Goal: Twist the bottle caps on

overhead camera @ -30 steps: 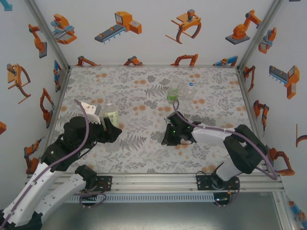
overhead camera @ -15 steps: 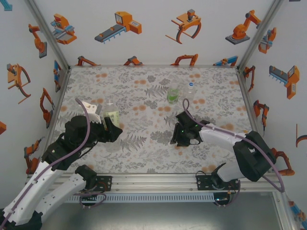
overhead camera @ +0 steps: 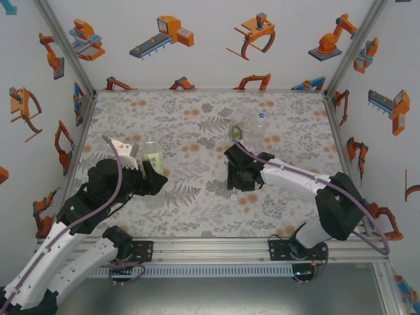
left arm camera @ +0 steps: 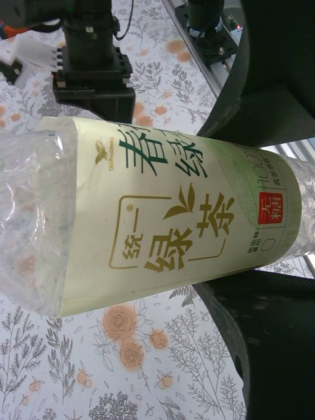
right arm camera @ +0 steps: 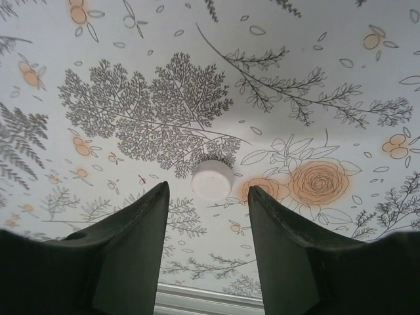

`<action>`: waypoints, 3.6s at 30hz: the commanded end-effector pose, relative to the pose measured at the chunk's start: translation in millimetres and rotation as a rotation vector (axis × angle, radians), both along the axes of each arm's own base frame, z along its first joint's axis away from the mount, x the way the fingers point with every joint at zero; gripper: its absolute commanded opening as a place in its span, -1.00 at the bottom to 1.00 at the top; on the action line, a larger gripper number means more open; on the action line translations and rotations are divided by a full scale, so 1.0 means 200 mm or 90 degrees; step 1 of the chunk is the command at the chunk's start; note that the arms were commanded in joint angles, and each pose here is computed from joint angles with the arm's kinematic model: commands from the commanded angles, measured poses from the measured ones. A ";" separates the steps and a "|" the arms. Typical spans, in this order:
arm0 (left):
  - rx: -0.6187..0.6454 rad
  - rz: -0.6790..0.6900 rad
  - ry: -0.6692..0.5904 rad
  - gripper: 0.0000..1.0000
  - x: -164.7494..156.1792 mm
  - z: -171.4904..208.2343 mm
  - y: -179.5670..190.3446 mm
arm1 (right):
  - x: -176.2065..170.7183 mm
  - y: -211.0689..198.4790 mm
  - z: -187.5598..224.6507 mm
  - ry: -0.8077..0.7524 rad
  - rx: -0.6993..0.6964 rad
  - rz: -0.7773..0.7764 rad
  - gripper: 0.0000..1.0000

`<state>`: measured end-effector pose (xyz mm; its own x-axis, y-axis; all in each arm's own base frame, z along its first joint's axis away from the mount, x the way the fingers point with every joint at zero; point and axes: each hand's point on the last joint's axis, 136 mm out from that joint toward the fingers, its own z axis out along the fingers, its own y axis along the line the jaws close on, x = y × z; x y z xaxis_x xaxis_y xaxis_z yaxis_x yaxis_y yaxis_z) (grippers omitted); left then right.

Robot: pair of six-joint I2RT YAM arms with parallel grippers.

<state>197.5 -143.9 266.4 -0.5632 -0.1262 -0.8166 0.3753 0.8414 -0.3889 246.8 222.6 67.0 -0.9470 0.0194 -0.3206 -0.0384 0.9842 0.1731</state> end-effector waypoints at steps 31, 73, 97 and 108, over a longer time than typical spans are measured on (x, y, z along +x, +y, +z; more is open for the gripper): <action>-0.017 -0.014 0.001 -0.78 0.02 0.00 -0.04 | -0.06 0.09 -0.20 0.018 -0.089 0.058 -0.18; 0.144 -0.685 -0.205 -1.00 -0.51 0.05 -0.52 | -0.28 0.28 1.32 -0.448 0.242 0.499 -0.72; 0.202 -0.728 -0.200 -1.00 -0.54 -0.02 -0.51 | -0.78 0.42 1.55 -0.536 0.468 0.887 -0.66; 0.210 -0.790 -0.209 -1.00 -0.62 -0.03 -0.49 | -0.79 0.47 1.48 -0.512 0.473 0.909 -0.72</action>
